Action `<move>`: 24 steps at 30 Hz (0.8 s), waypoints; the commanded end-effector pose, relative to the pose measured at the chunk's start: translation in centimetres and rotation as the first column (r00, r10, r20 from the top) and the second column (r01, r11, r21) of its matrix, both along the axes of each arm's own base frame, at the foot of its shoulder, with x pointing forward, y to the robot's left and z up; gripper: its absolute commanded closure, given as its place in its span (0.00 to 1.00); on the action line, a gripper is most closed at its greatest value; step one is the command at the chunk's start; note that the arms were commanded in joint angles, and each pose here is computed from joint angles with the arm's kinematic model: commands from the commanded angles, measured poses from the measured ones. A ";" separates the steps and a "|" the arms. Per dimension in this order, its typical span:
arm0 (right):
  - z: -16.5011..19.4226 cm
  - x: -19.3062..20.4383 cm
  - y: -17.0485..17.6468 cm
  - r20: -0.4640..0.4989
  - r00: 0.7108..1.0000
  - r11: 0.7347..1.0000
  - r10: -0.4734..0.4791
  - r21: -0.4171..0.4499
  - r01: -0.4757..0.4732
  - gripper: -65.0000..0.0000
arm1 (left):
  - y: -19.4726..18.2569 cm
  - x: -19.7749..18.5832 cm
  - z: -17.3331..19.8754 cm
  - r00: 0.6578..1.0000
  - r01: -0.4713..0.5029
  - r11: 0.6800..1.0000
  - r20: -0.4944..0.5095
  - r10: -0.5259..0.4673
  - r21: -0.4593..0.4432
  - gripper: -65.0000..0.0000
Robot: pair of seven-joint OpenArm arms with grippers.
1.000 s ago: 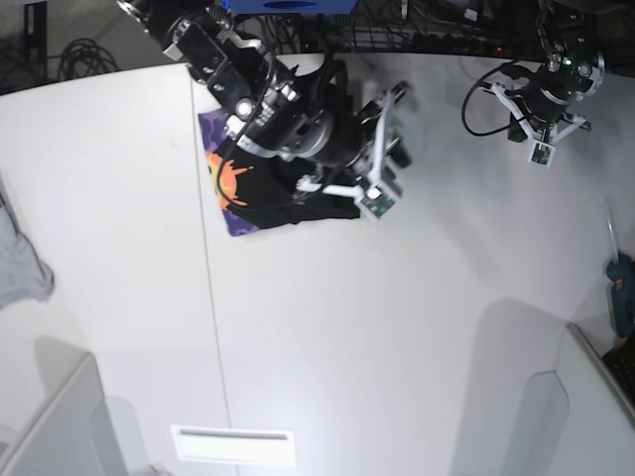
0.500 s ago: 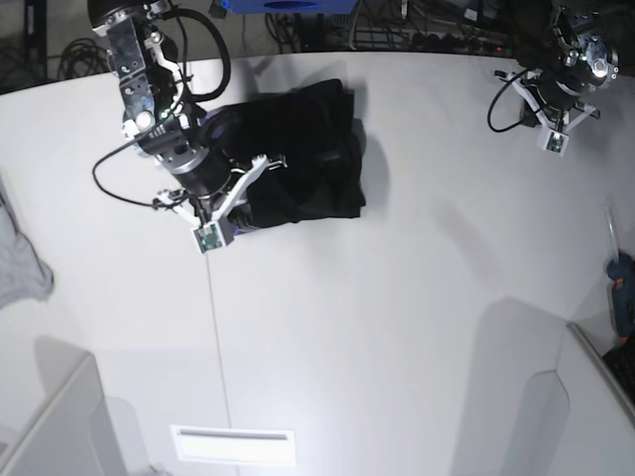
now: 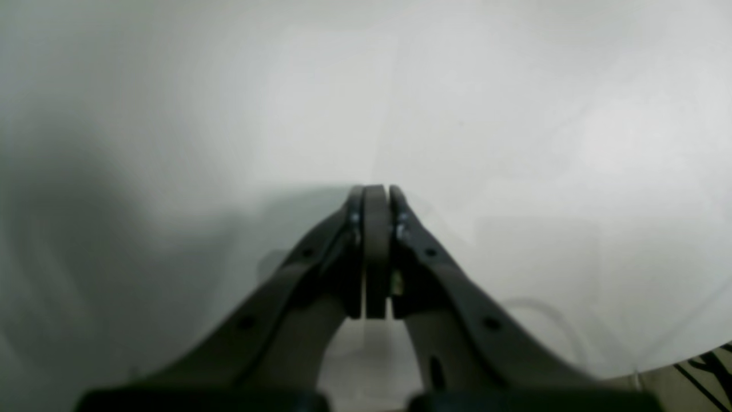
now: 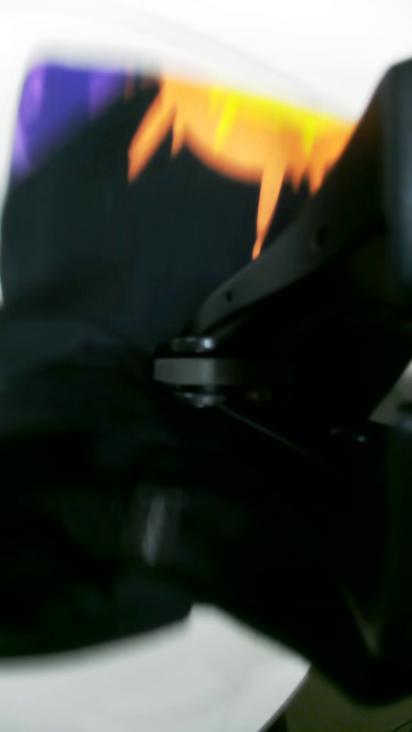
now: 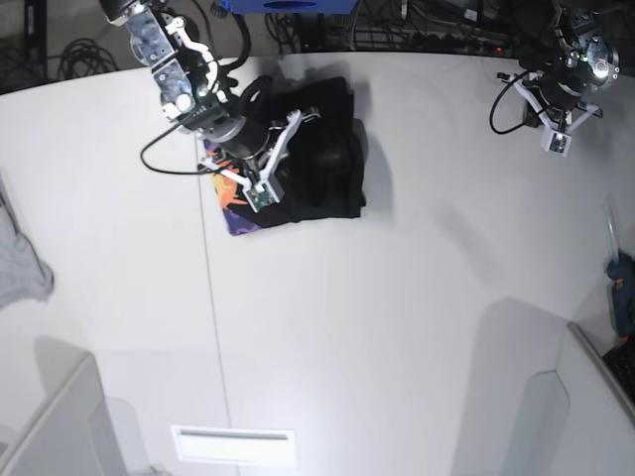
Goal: Fold the T-shirt properly
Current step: 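Grasp the shirt edges with both grippers and spread the bundle flat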
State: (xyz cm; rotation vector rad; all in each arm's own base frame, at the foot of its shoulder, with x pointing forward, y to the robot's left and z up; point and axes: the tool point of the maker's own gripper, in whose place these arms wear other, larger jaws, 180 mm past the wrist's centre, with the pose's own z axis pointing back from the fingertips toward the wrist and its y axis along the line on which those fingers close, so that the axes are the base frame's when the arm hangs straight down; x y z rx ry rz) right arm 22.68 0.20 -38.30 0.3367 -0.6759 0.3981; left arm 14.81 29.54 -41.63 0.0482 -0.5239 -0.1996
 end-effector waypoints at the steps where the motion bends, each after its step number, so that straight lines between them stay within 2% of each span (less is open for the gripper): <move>1: 1.4 0.9 1.0 0.045 0.999 0.999 -0.003 0.042 0.001 1.00 | 0.2 0.6 0.8 0.999 0.021 1.000 0.027 -0.022 0.012 1.00; 6: 1.9 0.9 2.4 0.040 0.999 0.997 -0.008 0.081 0.005 1.00 | -0.1 0.5 0.7 0.999 0.022 1.000 0.026 -0.023 0.007 1.00; 9: 2.2 1.3 2.8 0.047 0.999 0.996 -0.009 0.092 0.005 1.00 | -1.6 0.7 0.2 0.998 0.063 0.998 0.016 -0.062 -0.015 1.00; 14: 1.2 0.3 5.2 0.019 0.998 0.994 0.060 0.094 -0.061 1.00 | -6.0 0.9 -1.0 0.991 0.133 0.987 0.008 -0.133 -0.090 1.00; 18: 0.4 -0.4 6.8 -0.012 0.996 0.991 0.088 0.103 -0.086 1.00 | -9.2 2.0 -0.2 0.985 0.169 0.977 0.062 -0.162 -0.133 1.00; 24: 4.3 0.6 6.2 0.092 0.993 0.987 0.072 0.139 -0.085 1.00 | -12.3 2.9 1.9 0.963 0.251 0.958 0.131 -0.234 -0.137 1.00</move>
